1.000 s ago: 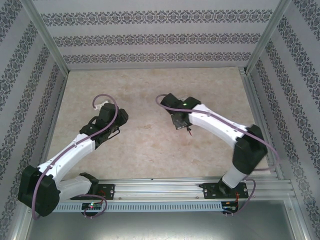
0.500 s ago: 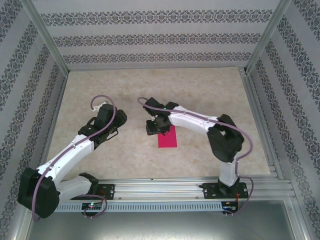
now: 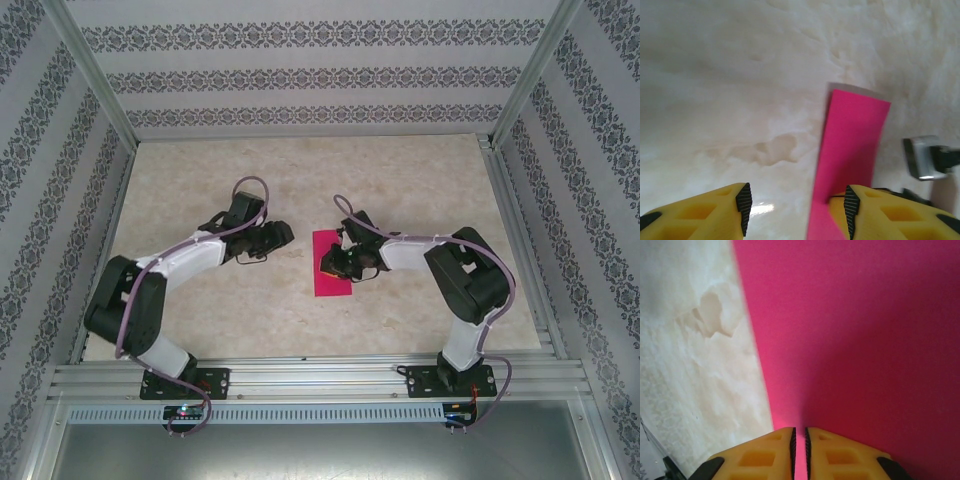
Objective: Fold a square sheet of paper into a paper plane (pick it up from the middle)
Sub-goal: Turn over the paper at the center of the table, then third fold the triangle at the center of the table.
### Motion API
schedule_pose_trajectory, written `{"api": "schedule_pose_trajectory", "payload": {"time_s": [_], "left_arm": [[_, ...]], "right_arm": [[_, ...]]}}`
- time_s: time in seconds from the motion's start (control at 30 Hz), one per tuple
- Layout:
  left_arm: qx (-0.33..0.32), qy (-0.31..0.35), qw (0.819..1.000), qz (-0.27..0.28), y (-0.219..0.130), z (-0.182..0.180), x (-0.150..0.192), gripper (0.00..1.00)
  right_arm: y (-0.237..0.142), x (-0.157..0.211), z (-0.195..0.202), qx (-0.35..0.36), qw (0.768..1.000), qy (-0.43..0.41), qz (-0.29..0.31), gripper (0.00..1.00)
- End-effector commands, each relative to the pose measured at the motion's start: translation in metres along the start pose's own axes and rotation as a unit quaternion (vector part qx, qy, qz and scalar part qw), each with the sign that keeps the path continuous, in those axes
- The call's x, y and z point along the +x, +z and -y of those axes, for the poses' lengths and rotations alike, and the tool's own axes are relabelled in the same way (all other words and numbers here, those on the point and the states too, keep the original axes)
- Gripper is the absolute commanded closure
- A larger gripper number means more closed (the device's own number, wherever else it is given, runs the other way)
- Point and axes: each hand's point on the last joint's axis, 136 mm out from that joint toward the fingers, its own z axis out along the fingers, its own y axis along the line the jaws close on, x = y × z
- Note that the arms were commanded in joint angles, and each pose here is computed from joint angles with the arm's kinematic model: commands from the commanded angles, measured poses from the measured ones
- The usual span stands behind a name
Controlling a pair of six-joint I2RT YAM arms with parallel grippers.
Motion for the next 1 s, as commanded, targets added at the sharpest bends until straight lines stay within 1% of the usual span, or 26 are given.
{"api": "schedule_pose_trajectory", "payload": {"time_s": [0.0,0.03,0.13,0.2,0.27,0.33,0.43,0.5,0.53,0.57,0.67,0.83,0.97], "left_arm": [[0.067,0.034,0.996,-0.044,0.013,0.039,0.006,0.47],[0.070,0.035,0.995,-0.055,0.019,0.043,0.008,0.47],[0.063,0.037,0.994,-0.084,0.036,0.049,0.012,0.53],[0.061,0.038,0.993,-0.094,0.046,0.052,0.012,0.57],[0.061,0.037,0.992,-0.100,0.056,0.054,0.011,0.62],[0.059,0.035,0.992,-0.103,0.064,0.053,0.010,0.63],[0.069,0.036,0.990,-0.118,0.075,0.058,0.012,0.66],[0.073,0.038,0.988,-0.128,0.080,0.060,0.015,0.68],[0.072,0.041,0.988,-0.132,0.082,0.061,0.017,0.68],[0.070,0.045,0.987,-0.135,0.084,0.062,0.019,0.69],[0.061,0.043,0.988,-0.138,0.089,0.057,0.021,0.70],[0.024,0.040,0.990,-0.134,0.097,0.038,0.022,0.71],[0.012,0.043,0.990,-0.134,0.102,0.031,0.021,0.71]], "right_arm": [[0.016,-0.002,0.003,-0.020,0.999,0.041,0.018,0.84],[0.019,-0.001,0.004,-0.018,0.998,0.048,0.022,0.84],[0.017,-0.001,-0.006,-0.030,0.998,0.039,0.030,0.83],[0.005,-0.004,-0.013,-0.033,0.998,0.020,0.047,0.81],[-0.012,-0.006,-0.022,-0.042,0.998,-0.006,0.057,0.76],[-0.028,-0.007,-0.028,-0.048,0.997,-0.028,0.060,0.74],[-0.047,-0.007,-0.026,-0.042,0.995,-0.050,0.070,0.71],[-0.054,-0.008,-0.015,-0.022,0.996,-0.047,0.075,0.71],[-0.056,-0.008,-0.002,-0.002,0.996,-0.035,0.078,0.70],[-0.058,-0.009,0.007,0.010,0.996,-0.026,0.080,0.70],[-0.057,-0.010,0.023,0.009,0.997,0.003,0.076,0.69],[-0.047,-0.008,0.027,-0.001,0.998,0.013,0.059,0.68],[-0.042,-0.009,0.030,-0.002,0.998,0.017,0.054,0.69]]}}
